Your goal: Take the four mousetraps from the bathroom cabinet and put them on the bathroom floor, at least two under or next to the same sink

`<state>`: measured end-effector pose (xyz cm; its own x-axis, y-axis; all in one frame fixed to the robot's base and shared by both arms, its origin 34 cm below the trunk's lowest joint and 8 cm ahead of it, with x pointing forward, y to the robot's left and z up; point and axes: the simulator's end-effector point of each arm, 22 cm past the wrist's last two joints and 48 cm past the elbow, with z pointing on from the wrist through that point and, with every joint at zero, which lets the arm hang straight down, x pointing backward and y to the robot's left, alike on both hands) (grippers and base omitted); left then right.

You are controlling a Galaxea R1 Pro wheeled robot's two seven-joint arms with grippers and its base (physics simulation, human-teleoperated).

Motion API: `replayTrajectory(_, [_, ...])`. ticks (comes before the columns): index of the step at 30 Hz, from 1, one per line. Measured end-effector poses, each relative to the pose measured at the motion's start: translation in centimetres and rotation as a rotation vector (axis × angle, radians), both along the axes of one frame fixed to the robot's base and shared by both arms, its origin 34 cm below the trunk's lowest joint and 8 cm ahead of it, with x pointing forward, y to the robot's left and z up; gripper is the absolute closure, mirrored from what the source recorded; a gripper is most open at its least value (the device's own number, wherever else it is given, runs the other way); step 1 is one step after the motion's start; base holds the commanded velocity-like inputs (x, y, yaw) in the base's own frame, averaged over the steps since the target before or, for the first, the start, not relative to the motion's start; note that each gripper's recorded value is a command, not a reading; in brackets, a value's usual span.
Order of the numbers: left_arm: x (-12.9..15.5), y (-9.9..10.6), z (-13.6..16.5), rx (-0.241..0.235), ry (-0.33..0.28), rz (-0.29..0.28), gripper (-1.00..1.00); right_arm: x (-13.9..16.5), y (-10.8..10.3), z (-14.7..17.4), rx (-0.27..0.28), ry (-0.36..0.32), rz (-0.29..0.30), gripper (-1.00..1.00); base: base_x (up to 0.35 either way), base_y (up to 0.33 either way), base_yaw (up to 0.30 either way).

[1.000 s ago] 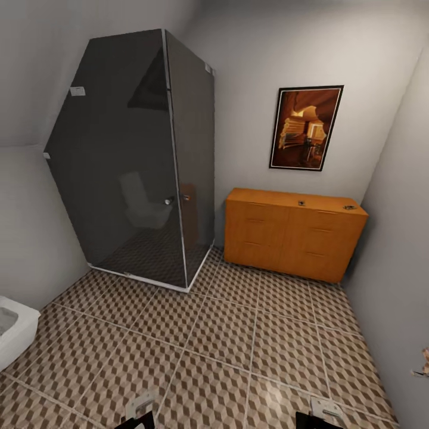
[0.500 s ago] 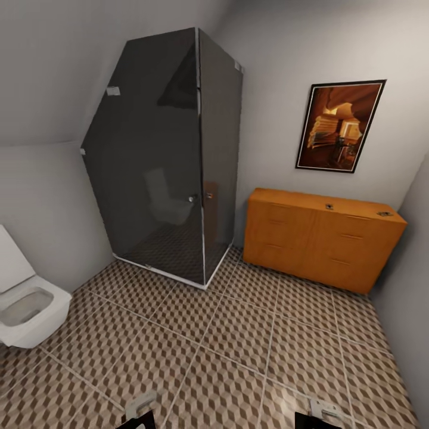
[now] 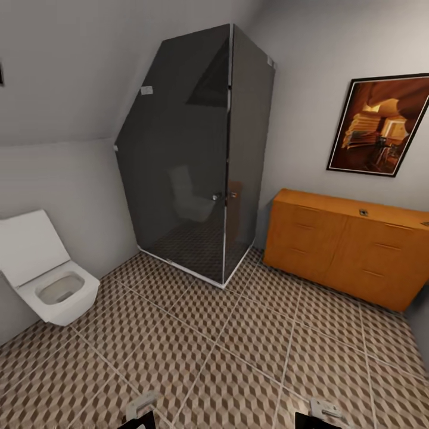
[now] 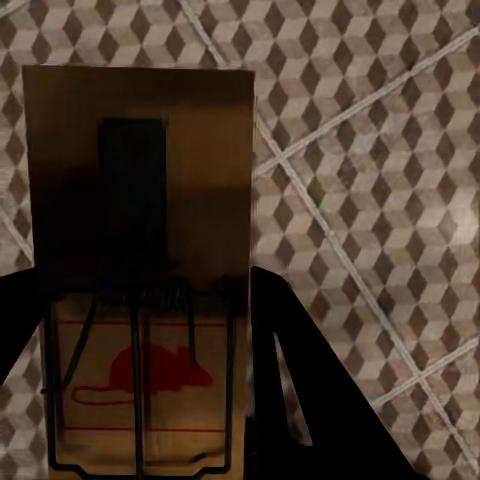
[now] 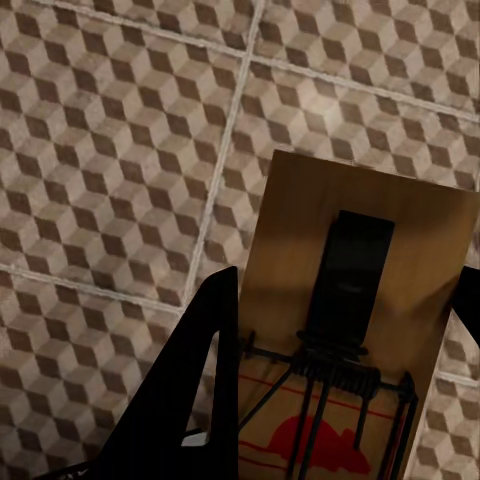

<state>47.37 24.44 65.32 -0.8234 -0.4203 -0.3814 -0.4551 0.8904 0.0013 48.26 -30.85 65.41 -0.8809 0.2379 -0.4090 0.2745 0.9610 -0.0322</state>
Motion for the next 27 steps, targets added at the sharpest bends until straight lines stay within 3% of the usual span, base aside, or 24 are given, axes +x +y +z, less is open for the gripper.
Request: replayTrajectory(27, [-0.61, 0.0, -0.54, 0.001, 0.016, 0.001, 1.0, -0.46, -0.14, -0.49, -0.002, 0.014, -0.001, 1.0, 0.0, 0.0, 0.272])
